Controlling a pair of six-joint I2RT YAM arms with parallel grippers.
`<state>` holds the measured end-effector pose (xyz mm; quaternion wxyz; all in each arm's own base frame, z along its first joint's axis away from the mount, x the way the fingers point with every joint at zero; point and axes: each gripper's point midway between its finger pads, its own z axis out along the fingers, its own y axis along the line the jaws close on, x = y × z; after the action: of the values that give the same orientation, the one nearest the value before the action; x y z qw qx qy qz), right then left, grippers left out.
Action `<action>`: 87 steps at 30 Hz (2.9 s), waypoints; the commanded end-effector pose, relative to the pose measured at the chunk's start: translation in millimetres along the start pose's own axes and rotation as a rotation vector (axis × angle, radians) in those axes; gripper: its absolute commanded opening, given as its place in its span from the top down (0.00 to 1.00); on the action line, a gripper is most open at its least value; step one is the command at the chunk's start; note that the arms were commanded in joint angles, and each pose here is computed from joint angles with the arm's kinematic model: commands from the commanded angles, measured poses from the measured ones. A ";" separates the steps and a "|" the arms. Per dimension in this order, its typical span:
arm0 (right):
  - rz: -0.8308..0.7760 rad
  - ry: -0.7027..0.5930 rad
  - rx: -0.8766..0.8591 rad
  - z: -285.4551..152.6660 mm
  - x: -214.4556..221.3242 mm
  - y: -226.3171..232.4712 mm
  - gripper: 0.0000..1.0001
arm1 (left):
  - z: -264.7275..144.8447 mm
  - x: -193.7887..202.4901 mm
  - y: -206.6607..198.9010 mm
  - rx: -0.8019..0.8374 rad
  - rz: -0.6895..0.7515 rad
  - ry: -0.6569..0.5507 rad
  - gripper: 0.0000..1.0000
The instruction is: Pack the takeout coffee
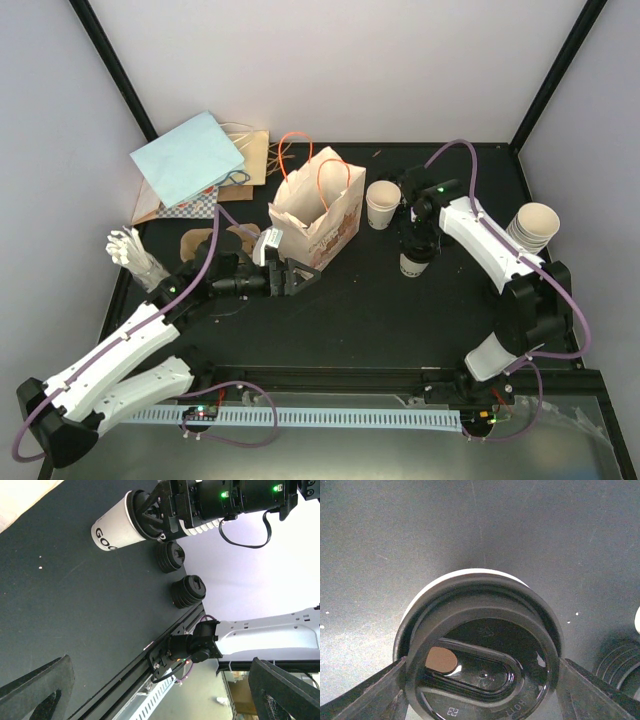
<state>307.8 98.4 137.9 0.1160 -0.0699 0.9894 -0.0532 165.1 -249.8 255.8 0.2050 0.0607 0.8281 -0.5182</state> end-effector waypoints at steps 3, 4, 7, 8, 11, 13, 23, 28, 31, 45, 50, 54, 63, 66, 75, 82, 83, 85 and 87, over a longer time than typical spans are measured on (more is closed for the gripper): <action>0.010 -0.022 -0.012 2.5 -6.7 0.1 0.21 | -1.1 -3.1 -7.8 0.014 0.019 0.008 0.02; 0.009 -0.019 -0.014 3.3 -6.7 1.0 0.21 | -1.3 -3.2 -8.3 0.015 0.019 0.009 0.02; 0.009 -0.017 -0.039 4.1 -6.3 4.3 0.21 | -1.4 -3.4 -8.6 0.016 0.021 0.009 0.02; 0.009 -0.016 -0.043 4.7 -6.3 5.1 0.21 | -1.0 -3.0 -8.5 0.015 0.020 0.011 0.02; 0.005 -0.002 -0.038 7.8 -3.9 4.8 0.20 | -1.1 -3.1 -8.1 0.014 0.019 0.010 0.02; 0.003 0.008 -0.034 9.2 -2.0 4.3 0.20 | -1.0 -2.9 -8.0 0.014 0.020 0.011 0.02; 0.006 0.004 0.017 5.5 -0.9 -5.6 0.19 | -0.9 -3.5 -8.9 0.016 0.021 0.012 0.02; 0.004 0.009 0.024 5.6 0.4 -7.3 0.12 | -1.0 -2.6 -8.2 0.014 0.020 0.014 0.02; 0.005 0.019 0.020 8.1 2.4 -6.2 0.12 | -1.5 -2.0 -8.4 0.014 0.020 0.015 0.02; 0.020 0.055 -0.054 22.4 14.7 6.2 0.17 | -2.5 -0.2 -6.6 0.012 0.017 0.016 0.02; 0.042 0.062 -0.074 26.7 18.5 4.1 0.17 | -0.9 0.4 -5.2 0.010 0.015 0.020 0.02; 0.058 0.066 -0.110 27.9 19.5 7.3 0.17 | 2.0 0.7 -5.1 0.015 0.013 0.028 0.02; 0.078 0.109 -0.135 42.8 28.5 11.8 0.20 | 8.1 3.4 -4.4 0.021 0.017 0.050 0.02; 0.080 0.119 -0.130 44.7 30.5 11.4 0.22 | 7.9 3.2 -4.7 0.022 0.021 0.050 0.02; 0.065 0.174 -0.078 52.9 43.3 3.9 0.22 | 9.9 4.8 -1.7 0.022 0.019 0.053 0.02; 0.056 0.199 -0.063 58.4 49.1 2.1 0.23 | 10.4 5.9 -1.5 0.023 0.019 0.057 0.02; 0.057 0.191 -0.069 56.8 47.6 2.8 0.23 | 10.4 5.7 -1.2 0.022 0.017 0.056 0.02; 0.062 0.165 -0.084 50.1 41.7 4.4 0.25 | 10.6 5.5 -1.1 0.022 0.018 0.056 0.02; 0.065 0.136 -0.105 40.5 35.3 6.3 0.27 | 10.8 5.3 -1.0 0.021 0.017 0.056 0.02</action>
<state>308.1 97.5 120.4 0.1219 -0.0418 0.9917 -0.0014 165.7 -256.2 245.7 0.1855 0.0693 0.8343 -0.5145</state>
